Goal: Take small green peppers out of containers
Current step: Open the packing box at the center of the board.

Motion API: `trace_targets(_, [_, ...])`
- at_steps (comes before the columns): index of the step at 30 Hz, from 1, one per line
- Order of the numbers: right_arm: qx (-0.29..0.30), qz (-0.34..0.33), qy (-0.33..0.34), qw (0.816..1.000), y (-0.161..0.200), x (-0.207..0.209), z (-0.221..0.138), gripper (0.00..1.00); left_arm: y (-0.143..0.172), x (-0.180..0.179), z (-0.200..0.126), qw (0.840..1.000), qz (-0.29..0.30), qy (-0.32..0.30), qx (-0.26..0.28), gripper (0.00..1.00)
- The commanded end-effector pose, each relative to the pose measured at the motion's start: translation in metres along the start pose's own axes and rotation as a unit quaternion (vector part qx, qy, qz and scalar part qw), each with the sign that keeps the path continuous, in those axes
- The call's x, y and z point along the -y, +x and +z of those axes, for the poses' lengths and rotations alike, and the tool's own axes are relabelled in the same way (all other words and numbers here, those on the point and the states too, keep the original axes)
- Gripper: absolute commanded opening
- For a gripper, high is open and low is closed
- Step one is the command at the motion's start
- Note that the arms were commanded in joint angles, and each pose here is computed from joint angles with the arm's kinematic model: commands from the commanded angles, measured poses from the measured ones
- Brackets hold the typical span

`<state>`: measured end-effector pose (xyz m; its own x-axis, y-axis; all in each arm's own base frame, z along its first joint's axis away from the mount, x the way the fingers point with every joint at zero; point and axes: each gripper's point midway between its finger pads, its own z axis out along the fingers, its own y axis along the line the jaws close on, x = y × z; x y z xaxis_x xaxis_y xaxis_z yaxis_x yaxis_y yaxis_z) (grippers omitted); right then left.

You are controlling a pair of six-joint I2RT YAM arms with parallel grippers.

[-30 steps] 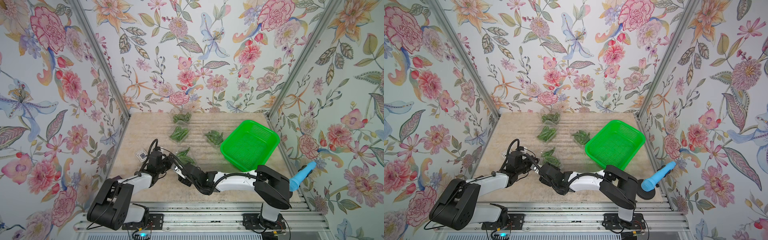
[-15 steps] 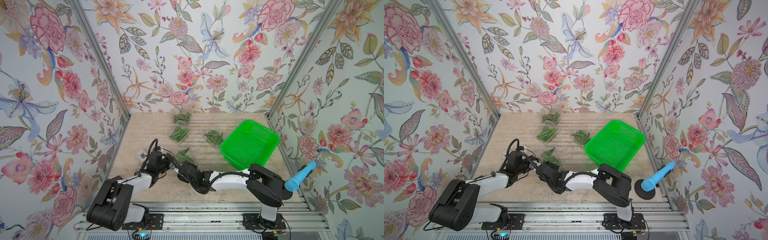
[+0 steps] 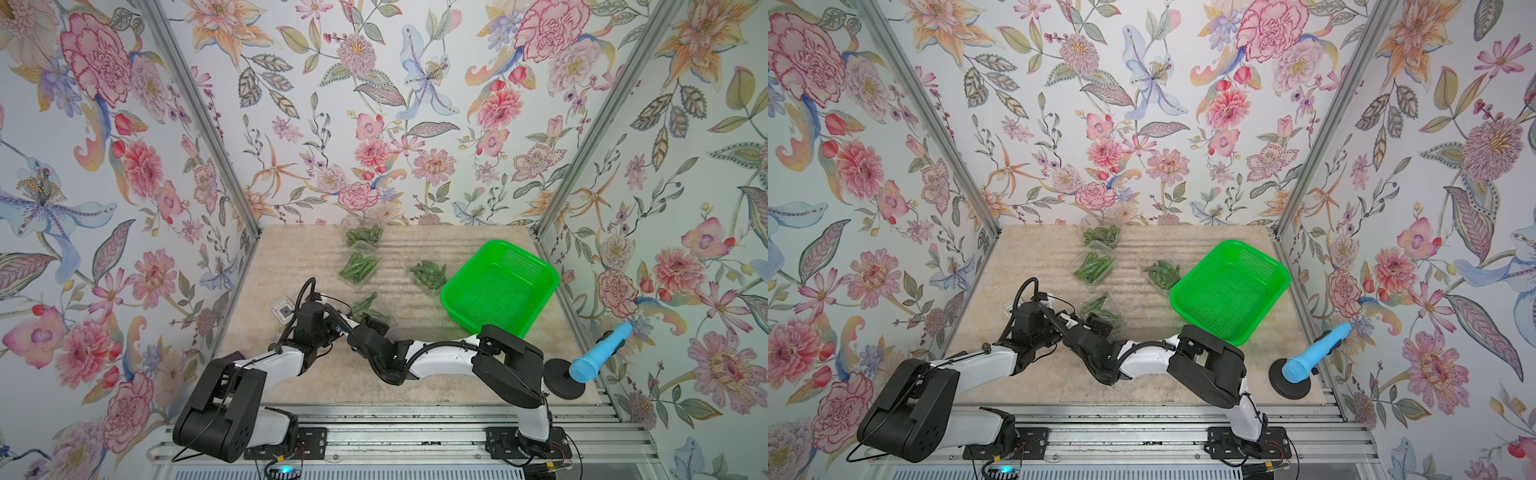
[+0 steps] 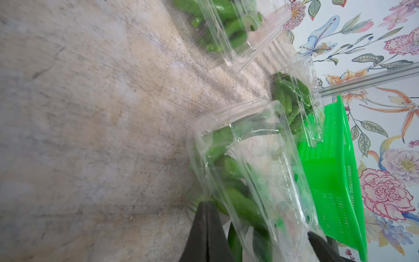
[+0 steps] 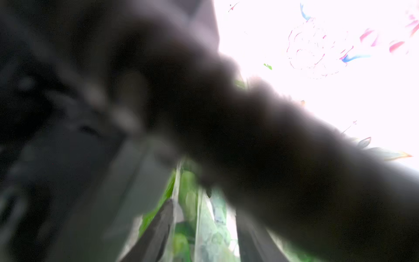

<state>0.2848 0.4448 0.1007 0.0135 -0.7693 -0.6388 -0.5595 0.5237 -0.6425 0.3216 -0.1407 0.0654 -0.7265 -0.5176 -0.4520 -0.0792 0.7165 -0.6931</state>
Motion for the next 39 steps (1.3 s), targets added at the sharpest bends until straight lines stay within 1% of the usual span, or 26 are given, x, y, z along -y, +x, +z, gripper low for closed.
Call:
trace_targets(1, [-0.004,0.008,0.051,0.999,0.0,0.021,0.01,0.26,0.009,-0.01,-0.004,1.0,0.004,-0.014,-0.012,0.0])
trace_targets(4, [-0.005,0.028,0.059,0.998,0.001,0.028,0.013,0.11,0.009,-0.011,-0.004,1.0,0.004,-0.016,-0.01,0.0])
trace_targets(7, [-0.007,0.047,0.06,0.997,0.004,0.034,0.015,0.08,0.009,-0.011,-0.004,1.0,0.005,-0.017,-0.011,0.0])
trace_targets(10, [-0.006,0.06,0.078,0.995,0.005,0.042,0.013,0.06,0.008,-0.011,-0.004,1.0,0.005,-0.019,-0.01,0.0])
trace_targets(14, [-0.009,0.084,0.09,0.992,0.01,0.054,0.013,0.05,0.008,-0.012,-0.005,1.0,0.005,-0.02,-0.01,0.0])
trace_targets(18, [-0.018,0.129,0.077,0.988,0.017,0.063,0.016,0.04,0.006,-0.014,-0.008,1.0,0.005,-0.025,-0.005,0.0])
trace_targets(23, [-0.024,0.164,0.059,0.984,0.025,0.067,0.019,0.03,0.001,-0.012,-0.012,1.0,0.007,-0.026,0.003,0.0])
trace_targets(32, [-0.014,0.182,0.04,0.982,0.02,0.069,0.01,0.07,0.002,-0.016,-0.007,0.999,0.008,-0.035,-0.003,0.0])
trace_targets(35, [-0.012,0.202,0.024,0.979,0.015,0.074,0.007,0.07,0.002,-0.021,-0.007,0.999,0.009,-0.048,-0.003,0.0])
trace_targets(39, [-0.008,0.239,0.018,0.971,0.008,0.092,-0.001,0.09,0.001,-0.023,-0.008,0.999,0.009,-0.052,-0.002,0.0])
